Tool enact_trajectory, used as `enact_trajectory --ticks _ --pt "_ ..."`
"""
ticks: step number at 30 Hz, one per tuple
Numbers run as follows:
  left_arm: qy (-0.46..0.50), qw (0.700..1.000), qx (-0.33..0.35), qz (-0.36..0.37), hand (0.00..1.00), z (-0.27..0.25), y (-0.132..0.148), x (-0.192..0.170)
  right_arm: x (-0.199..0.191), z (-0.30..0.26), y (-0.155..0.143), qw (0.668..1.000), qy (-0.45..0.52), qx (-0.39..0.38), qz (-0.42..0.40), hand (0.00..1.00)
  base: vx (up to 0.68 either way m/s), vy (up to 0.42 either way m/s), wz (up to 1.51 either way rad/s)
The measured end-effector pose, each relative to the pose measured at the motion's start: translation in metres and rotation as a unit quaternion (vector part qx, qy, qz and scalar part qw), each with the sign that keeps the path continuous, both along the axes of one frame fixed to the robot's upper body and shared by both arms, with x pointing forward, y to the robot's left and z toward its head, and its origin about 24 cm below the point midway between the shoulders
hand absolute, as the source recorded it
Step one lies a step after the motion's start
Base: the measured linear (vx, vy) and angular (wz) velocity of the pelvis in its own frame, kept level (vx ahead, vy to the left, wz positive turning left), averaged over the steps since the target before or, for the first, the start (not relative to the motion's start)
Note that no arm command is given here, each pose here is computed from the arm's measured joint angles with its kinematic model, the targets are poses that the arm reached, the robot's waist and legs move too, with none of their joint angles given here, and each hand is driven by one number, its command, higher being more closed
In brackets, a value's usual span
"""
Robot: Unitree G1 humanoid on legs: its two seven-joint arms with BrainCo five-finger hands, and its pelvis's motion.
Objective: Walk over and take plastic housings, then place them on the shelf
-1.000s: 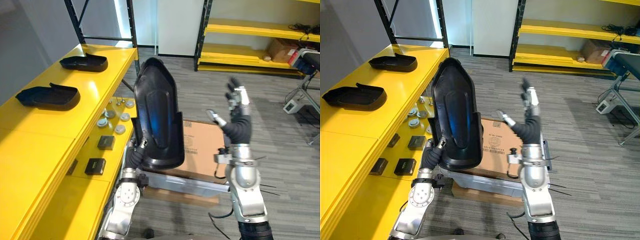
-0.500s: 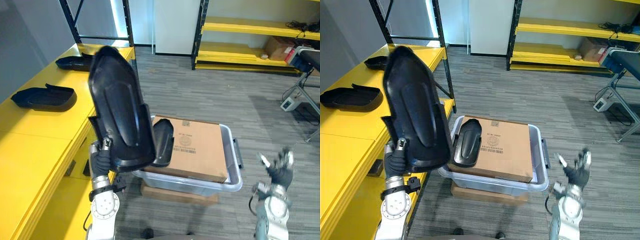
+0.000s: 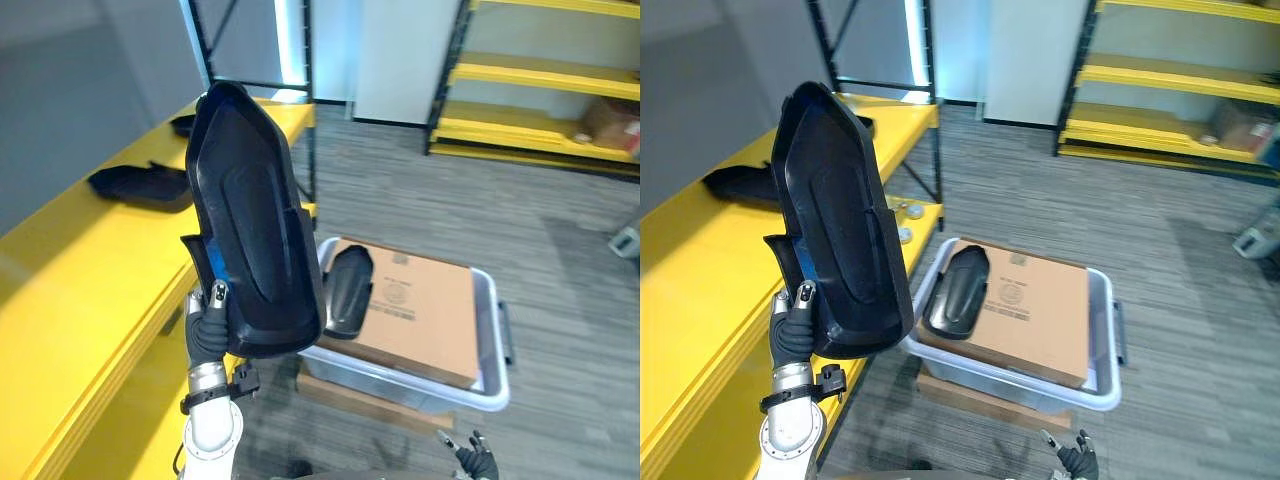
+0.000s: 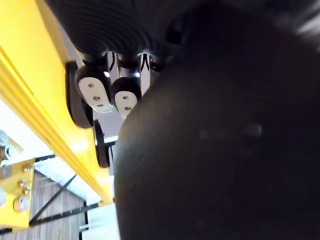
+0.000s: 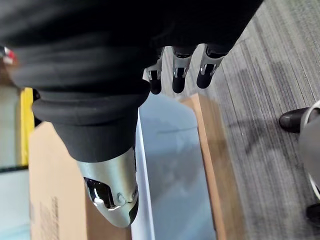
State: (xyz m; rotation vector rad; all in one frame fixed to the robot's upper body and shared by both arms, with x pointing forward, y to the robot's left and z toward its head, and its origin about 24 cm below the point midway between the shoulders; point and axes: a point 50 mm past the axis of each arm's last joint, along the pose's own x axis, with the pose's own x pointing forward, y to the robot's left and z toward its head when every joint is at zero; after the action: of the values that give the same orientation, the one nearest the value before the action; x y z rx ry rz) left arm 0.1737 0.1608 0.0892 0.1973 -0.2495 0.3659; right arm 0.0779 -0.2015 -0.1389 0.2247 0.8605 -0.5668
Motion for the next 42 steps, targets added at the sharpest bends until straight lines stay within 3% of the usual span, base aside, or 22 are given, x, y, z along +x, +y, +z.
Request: enact_trajectory --ticks 8,13,16,27,34,42 --pt "-0.069 0.995 -0.033 -0.061 1.0 0.022 -0.025 0.015 0.03 0.005 -0.009 0.999 -0.016 -0.03 0.038 0.0 0.03 0.085 1.64" --pt "-0.076 0.993 -0.032 -0.084 1.0 0.021 -0.033 0.027 0.049 0.002 0.0 0.996 -0.012 -0.023 0.08 0.0 0.12 0.172 0.65" --pt "-0.051 0.992 -0.017 -0.114 1.0 0.011 -0.042 0.035 0.042 -0.002 0.006 0.996 0.005 -0.014 0.089 0.0 0.16 0.139 0.5" --pt "-0.068 0.99 -0.013 -0.119 1.0 0.017 -0.047 0.042 0.023 -0.004 0.022 0.994 0.013 -0.002 0.111 0.0 0.19 -0.096 0.89" --pt "-0.064 0.987 -0.04 -0.139 1.0 0.016 -0.063 0.042 0.041 0.007 0.017 0.993 -0.026 -0.017 0.112 0.0 0.16 -0.216 0.32" --pt "-0.019 0.988 -0.036 -0.147 1.0 0.0 -0.071 0.062 0.028 0.002 0.019 0.994 -0.006 -0.012 0.11 0.0 0.04 -0.031 0.03"
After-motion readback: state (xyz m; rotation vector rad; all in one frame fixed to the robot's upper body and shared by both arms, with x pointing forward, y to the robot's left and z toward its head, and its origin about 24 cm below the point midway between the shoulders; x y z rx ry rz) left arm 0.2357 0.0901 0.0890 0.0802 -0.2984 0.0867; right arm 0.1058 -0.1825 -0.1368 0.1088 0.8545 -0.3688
